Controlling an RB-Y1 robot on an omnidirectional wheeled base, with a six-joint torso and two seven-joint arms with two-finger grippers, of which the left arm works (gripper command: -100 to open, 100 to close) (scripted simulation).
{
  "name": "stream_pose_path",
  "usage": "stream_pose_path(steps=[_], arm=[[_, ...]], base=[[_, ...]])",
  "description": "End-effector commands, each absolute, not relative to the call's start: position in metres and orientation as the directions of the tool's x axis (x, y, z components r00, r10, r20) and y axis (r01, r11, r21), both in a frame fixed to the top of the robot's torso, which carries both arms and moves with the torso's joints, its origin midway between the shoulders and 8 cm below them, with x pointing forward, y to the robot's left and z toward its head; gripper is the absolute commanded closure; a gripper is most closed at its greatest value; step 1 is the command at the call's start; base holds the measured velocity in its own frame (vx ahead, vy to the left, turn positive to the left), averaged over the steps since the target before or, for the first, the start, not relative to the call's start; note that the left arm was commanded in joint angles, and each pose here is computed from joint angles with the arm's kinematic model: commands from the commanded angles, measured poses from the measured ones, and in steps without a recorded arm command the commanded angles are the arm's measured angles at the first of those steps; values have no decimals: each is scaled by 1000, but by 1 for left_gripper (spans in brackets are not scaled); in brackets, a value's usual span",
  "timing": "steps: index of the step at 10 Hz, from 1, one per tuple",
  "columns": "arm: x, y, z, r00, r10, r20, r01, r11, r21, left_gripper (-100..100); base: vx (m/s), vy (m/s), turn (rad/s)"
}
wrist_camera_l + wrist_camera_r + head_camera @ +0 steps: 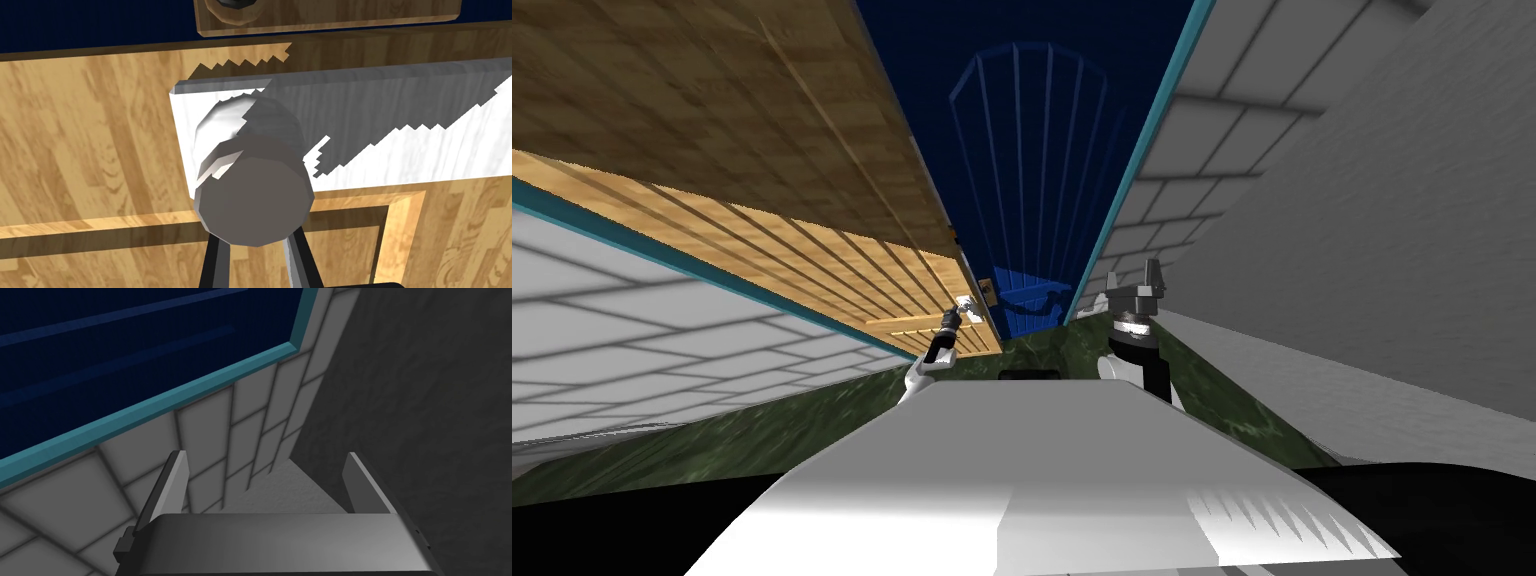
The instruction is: Pull the door open
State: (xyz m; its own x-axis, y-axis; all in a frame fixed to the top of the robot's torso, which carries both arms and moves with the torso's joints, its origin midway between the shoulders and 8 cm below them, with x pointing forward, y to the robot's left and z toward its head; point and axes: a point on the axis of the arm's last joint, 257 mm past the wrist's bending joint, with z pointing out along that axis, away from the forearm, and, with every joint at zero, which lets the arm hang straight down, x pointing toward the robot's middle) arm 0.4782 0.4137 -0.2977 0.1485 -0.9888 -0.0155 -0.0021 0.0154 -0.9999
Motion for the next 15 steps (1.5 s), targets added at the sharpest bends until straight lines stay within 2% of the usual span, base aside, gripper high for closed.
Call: stream_pose_path(steps=[1,9,15], arm=[[475,409,-300,133,-991,-13,-7,12,-1000,100],[463,378,-296,10,-1000,-1,0,1,-1000,100],[444,382,-297,-31,-999,-7,1,7,-1000,100]], base=[[-178,64,-120],[-206,93,-141],[-166,70,-118]])
